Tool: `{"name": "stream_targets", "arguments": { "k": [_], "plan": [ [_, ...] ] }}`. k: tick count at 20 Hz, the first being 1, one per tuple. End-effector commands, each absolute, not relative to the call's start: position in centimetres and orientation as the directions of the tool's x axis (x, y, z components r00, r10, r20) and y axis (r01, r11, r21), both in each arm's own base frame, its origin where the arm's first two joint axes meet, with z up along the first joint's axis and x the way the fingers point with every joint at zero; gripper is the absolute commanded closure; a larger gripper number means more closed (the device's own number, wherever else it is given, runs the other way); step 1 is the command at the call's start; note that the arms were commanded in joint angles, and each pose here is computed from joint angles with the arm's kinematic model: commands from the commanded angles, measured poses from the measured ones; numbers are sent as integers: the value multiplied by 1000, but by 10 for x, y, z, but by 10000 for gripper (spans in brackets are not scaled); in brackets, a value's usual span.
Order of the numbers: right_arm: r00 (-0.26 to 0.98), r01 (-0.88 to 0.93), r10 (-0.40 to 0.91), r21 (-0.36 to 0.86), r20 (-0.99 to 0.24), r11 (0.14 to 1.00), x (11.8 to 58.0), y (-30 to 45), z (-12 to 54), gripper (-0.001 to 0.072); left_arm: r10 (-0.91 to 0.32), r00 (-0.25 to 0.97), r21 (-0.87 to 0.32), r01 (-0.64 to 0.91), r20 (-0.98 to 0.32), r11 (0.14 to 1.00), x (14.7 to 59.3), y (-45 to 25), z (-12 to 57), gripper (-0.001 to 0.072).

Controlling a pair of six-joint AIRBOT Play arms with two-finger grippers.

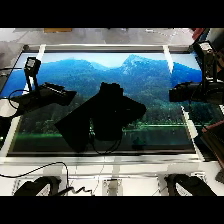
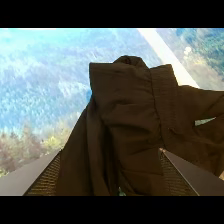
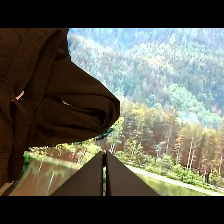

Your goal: Fold the clothes and pants, and hang the long-sleeved shirts on hangers.

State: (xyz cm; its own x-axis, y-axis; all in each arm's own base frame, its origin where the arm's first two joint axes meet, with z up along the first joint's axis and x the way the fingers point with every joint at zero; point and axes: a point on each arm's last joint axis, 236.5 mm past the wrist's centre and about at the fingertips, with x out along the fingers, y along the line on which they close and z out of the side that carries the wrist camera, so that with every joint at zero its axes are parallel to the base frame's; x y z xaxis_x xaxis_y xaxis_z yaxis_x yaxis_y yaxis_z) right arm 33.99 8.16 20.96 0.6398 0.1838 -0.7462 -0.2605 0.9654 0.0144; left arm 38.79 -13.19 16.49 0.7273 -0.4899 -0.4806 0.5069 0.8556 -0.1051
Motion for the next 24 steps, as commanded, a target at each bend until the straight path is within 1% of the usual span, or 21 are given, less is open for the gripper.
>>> {"name": "stream_targets", "arguments": {
  "k": [1, 13, 17, 18, 19, 20, 21, 23, 24],
  "plan": [
    [639, -261, 184, 14, -747, 965, 340, 82, 209, 689, -489, 728, -104, 506, -480, 856, 388, -131, 165, 9],
    [639, -261, 185, 15, -746, 965, 340, 82, 209, 689, -489, 728, -104, 506, -480, 856, 388, -131, 165, 9],
    [677, -260, 192, 13, -711, 965, 349, 84, 218, 689, -489, 729, -104, 506, -480, 856, 388, -131, 165, 9],
    [670, -266, 181, -5, -720, 964, 349, 81, 215, 690, -489, 729, -104, 506, -480, 856, 388, -131, 165, 9],
    [667, -273, 152, -49, -729, 961, 351, 75, 211, 690, -489, 729, -104, 506, -480, 856, 388, -131, 165, 9],
    [651, -286, 120, -96, -750, 953, 353, 68, 200, 691, -490, 728, -105, 506, -480, 856, 388, -132, 165, 9],
    [620, -291, 104, -105, -778, 951, 354, 62, 183, 691, -490, 728, -105, 506, -480, 856, 388, -132, 165, 9],
    [489, -288, 86, -68, -868, 955, 344, 53, 126, 692, -490, 728, -105, 506, -480, 856, 388, -132, 165, 9],
    [404, -310, 107, -26, -908, 950, 333, 54, 93, 692, -490, 728, -105, 506, -480, 856, 388, -132, 165, 9]
  ]
}}
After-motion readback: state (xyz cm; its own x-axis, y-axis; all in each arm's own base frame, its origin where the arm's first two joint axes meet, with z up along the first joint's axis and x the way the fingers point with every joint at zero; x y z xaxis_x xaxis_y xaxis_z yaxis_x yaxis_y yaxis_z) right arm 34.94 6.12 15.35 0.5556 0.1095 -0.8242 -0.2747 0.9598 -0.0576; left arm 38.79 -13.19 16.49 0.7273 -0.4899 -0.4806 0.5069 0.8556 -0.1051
